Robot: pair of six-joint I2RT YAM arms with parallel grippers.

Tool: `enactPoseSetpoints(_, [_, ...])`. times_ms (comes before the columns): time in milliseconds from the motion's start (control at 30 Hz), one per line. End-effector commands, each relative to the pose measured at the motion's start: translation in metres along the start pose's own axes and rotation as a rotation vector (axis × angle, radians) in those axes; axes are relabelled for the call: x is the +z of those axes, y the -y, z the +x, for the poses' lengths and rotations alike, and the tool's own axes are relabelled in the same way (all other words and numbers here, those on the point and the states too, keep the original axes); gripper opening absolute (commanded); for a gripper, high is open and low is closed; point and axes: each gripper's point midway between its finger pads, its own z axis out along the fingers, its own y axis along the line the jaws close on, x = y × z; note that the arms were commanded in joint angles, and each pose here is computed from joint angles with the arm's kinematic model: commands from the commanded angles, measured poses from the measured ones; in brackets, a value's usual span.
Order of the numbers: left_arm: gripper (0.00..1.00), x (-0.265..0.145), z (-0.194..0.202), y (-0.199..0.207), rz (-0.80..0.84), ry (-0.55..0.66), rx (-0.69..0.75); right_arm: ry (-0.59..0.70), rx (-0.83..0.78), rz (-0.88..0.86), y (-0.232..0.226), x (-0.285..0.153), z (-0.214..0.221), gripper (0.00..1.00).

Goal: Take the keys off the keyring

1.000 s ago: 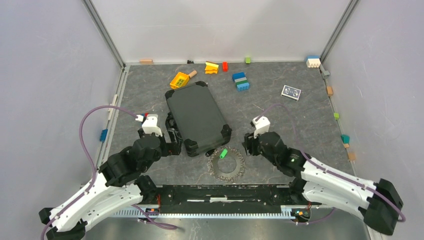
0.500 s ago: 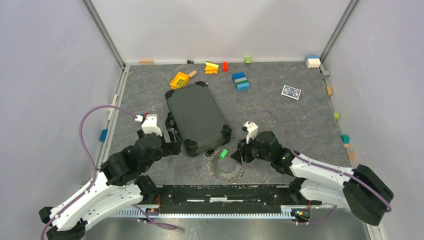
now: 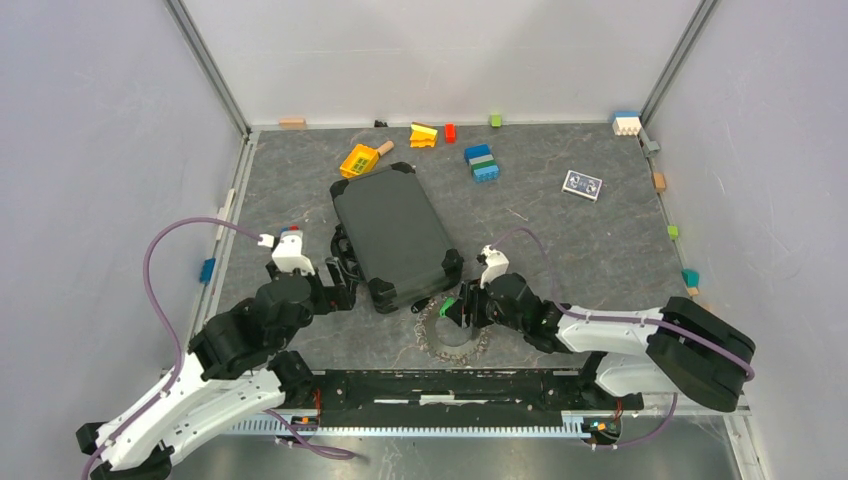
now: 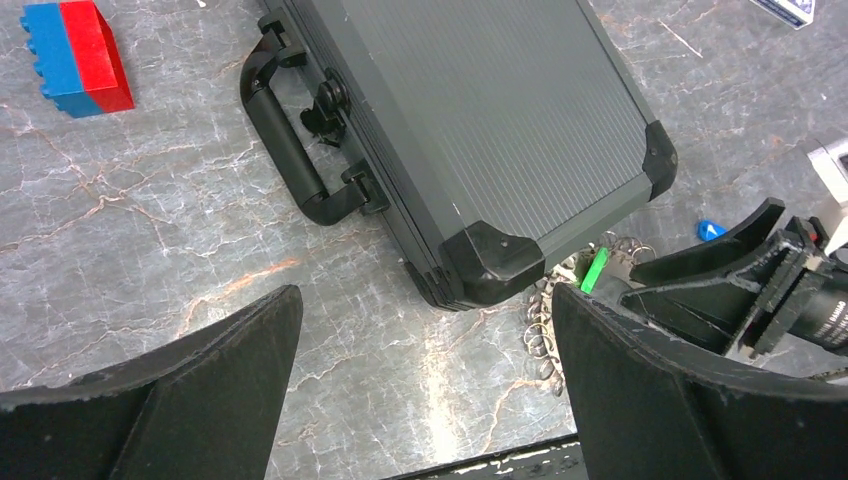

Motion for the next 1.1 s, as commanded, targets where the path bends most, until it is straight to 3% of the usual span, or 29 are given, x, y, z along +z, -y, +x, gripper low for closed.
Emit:
enactPoseSetpoints(0, [1.0,-0.004,-0.012,-0.001,0.006,0.05,0.005,0.125,0.106,0.037,-0.005,0.011,-0.031,0.6])
enactPoseSetpoints(400, [1.0,-0.002,-0.012,0.004,0.031,0.049,0.019,0.096,0.112,0.068,-0.006,0.036,-0.028,0.58])
enactPoseSetpoints(733, [1.0,-0.002,-0.012,0.005,0.039,0.053,0.02,0.041,0.06,0.142,0.005,0.041,-0.012,0.46])
enactPoseSetpoints(933, [1.0,-0.002,-0.011,0.005,0.042,0.048,0.023,0.042,0.006,0.156,0.002,0.029,-0.009,0.56])
enactPoseSetpoints(1067, [1.0,-0.002,-0.011,0.006,0.046,0.048,0.021,0.043,-0.014,0.157,-0.001,0.023,-0.007,0.56])
